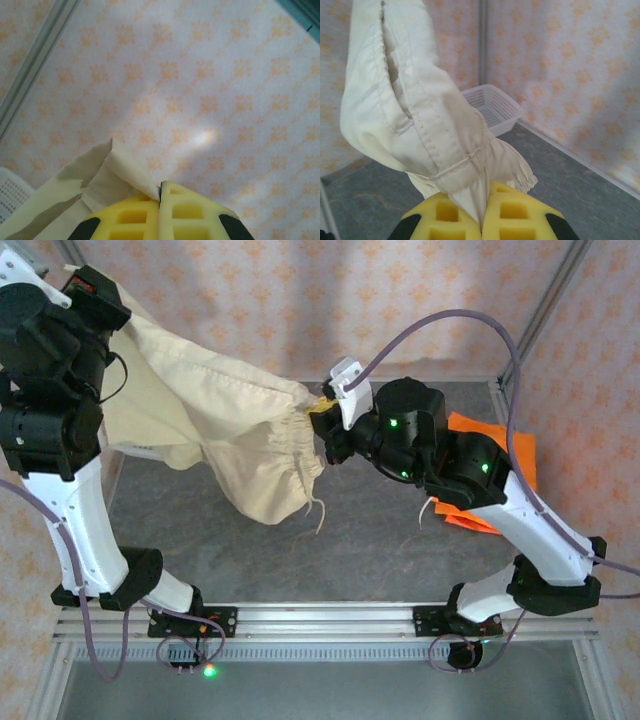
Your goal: Fold and stack the shorts
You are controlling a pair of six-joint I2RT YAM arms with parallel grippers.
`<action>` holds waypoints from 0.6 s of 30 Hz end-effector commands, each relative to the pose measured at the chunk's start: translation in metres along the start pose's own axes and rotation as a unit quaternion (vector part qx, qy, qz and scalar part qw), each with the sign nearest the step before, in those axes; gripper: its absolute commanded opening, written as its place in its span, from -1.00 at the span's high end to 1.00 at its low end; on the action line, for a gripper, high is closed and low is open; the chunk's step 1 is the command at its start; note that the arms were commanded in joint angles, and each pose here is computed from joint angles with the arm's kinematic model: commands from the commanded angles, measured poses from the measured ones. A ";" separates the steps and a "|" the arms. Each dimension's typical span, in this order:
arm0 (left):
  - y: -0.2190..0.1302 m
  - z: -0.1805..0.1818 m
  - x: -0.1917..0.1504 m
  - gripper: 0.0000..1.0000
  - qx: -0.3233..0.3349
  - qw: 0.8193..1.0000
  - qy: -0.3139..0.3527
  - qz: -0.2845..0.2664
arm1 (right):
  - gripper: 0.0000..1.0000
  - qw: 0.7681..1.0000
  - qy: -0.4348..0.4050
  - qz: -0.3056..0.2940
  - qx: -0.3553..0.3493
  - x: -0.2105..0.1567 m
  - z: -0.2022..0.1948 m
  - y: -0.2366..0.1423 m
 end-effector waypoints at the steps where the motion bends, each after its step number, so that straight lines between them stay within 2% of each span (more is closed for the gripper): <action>1: -0.014 -0.003 0.026 1.00 -0.005 0.999 -0.006 -0.050 | 1.00 0.998 0.041 -0.050 0.029 0.027 0.010 -0.024; 5: -0.018 -0.015 0.037 1.00 -0.038 0.996 -0.031 -0.068 | 1.00 0.993 0.095 -0.057 0.029 0.019 0.005 -0.031; 9: 0.002 -0.021 0.022 1.00 -0.059 0.997 -0.043 -0.039 | 1.00 0.990 0.122 -0.054 -0.047 -0.005 -0.022 -0.037; 13: 0.045 -0.024 -0.030 1.00 -0.056 0.997 -0.017 0.040 | 1.00 0.979 0.122 -0.031 -0.163 -0.047 -0.057 -0.036; 18: 0.096 -0.032 -0.128 1.00 -0.045 0.990 0.053 0.126 | 1.00 0.950 0.130 0.038 -0.280 -0.107 -0.101 -0.027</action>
Point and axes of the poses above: each hand's point on the last joint's axis, 136 mm out from that joint toward the fingers, its own y axis out along the fingers, its own z axis along the line the jaws close on, x = y × z, the point moved 3 cm from there along -y, back along the fingers, and after that the axes turned 8 degrees about y, right-handed, at the moved point
